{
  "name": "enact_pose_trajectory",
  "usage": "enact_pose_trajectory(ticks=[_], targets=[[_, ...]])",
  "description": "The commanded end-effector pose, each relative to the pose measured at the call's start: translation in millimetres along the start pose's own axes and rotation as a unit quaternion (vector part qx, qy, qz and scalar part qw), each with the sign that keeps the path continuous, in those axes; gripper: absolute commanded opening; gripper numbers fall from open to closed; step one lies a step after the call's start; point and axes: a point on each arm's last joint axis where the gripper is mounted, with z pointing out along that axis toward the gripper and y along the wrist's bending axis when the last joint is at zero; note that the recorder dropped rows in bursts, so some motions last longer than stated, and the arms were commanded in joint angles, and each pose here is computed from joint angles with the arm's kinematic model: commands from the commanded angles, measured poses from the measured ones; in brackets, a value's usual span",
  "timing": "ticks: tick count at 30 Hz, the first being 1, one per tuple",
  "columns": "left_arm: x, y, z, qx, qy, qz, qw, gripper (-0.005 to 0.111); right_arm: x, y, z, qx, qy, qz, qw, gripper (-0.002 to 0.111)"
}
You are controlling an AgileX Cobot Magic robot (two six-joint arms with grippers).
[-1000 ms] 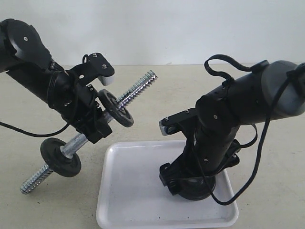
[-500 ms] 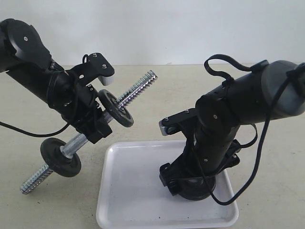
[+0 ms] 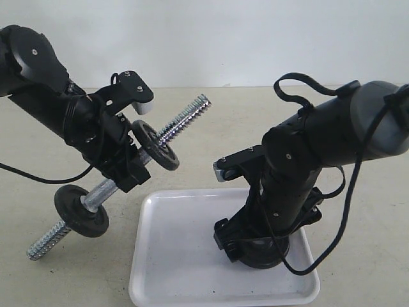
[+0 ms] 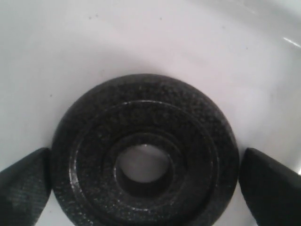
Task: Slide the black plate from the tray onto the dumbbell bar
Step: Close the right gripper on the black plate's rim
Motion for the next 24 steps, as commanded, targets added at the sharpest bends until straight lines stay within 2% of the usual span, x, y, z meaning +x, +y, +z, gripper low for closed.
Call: enact_pose_trajectory(ticks=[1,4,6,7,9,13,18,24], targets=[[-18.8,1.8,-24.0,-0.03,-0.059,-0.006,0.998,0.004,14.8,-4.7,14.9,0.013,0.063,0.009,0.998,0.104],[-18.8,1.8,-24.0,-0.03,-0.059,-0.006,0.998,0.004,15.0,-4.7,14.8,0.013,0.064,0.01,0.998,0.103],[-18.8,1.8,-24.0,-0.03,-0.059,-0.006,0.998,0.004,15.3,-4.8,14.8,0.014,0.066,0.011,0.998,0.096],[-18.8,1.8,-24.0,-0.03,-0.059,-0.006,0.998,0.004,15.5,-4.8,14.8,0.014,0.067,0.015,0.998,0.089],[-18.8,1.8,-24.0,-0.03,-0.059,-0.006,0.998,0.004,16.3,-5.0,14.7,0.016,0.071,0.019,0.997,0.068],[-18.5,1.6,-23.9,-0.03,-0.058,-0.005,0.998,0.004,17.1,-5.2,14.5,0.017,0.076,0.021,0.997,0.0],[-18.5,1.6,-23.9,-0.03,-0.058,-0.005,0.998,0.004,17.4,-5.2,14.5,0.017,0.077,0.021,0.997,0.002],[-18.5,1.6,-23.9,-0.03,-0.058,-0.005,0.998,0.004,9.7,-3.6,14.8,0.007,0.035,0.019,0.999,0.002]])
